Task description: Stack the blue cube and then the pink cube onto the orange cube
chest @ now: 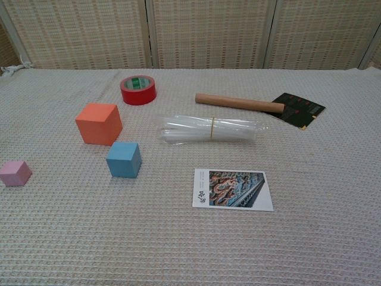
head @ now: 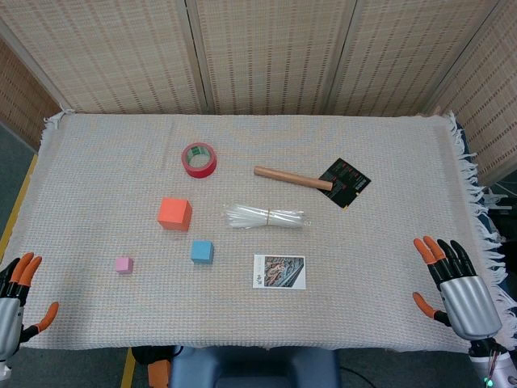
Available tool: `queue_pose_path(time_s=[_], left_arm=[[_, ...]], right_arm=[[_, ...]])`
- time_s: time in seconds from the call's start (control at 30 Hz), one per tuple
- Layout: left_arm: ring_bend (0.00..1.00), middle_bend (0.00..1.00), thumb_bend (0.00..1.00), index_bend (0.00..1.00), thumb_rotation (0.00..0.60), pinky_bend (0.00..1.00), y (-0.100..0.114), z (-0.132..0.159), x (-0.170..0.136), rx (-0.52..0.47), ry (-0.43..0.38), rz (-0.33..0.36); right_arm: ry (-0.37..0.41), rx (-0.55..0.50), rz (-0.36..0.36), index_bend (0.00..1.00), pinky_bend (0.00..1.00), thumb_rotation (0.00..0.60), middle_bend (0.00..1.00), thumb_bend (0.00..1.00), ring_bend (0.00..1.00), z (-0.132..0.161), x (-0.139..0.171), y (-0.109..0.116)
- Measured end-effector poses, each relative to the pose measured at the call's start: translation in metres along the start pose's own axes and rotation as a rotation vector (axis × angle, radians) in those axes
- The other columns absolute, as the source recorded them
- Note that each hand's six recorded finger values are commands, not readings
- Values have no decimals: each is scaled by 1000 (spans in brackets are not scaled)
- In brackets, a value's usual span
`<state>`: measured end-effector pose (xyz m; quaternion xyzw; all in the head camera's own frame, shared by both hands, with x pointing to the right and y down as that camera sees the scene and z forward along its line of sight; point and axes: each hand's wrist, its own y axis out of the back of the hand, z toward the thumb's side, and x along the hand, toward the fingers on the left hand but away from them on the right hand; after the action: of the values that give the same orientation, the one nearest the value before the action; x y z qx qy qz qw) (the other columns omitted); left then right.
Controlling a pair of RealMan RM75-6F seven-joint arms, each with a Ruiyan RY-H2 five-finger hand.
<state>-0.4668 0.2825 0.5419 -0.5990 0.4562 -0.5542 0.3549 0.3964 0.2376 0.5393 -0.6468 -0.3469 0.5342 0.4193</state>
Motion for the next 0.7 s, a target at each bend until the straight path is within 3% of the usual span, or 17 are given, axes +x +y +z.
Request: queue_pose_path(time_s=[0.17, 0.27, 0.4, 0.57, 0.63, 0.7], left_arm=[[0, 26, 318, 43, 600, 145, -12, 11, 5, 24, -31, -35], [37, 128, 316, 32, 600, 245, -23, 34, 13, 37, -106, -58], [232, 319, 317, 38, 600, 482, -42, 67, 28, 48, -202, -109], [610, 731, 322, 109, 600, 852, -72, 111, 55, 89, -292, -195], [729, 860, 321, 129, 600, 947, -87, 132, 66, 106, -333, -239], [788, 919, 320, 138, 600, 982, -99, 149, 76, 102, -363, -275]], right_arm=[[4, -6, 1, 0, 0, 536, 0, 200, 0, -1, 3, 2], [0, -9, -1, 0, 0, 535, 0, 199, 0, -3, 4, 4], [-2, -11, 9, 0, 0, 537, 0, 200, 0, -4, 3, 3], [-14, -14, 21, 0, 0, 537, 0, 200, 0, -8, 0, 3], [-29, -16, 20, 0, 0, 537, 0, 199, 0, -12, -1, 5], [-45, -22, 17, 0, 0, 536, 0, 200, 0, -16, -2, 8]])
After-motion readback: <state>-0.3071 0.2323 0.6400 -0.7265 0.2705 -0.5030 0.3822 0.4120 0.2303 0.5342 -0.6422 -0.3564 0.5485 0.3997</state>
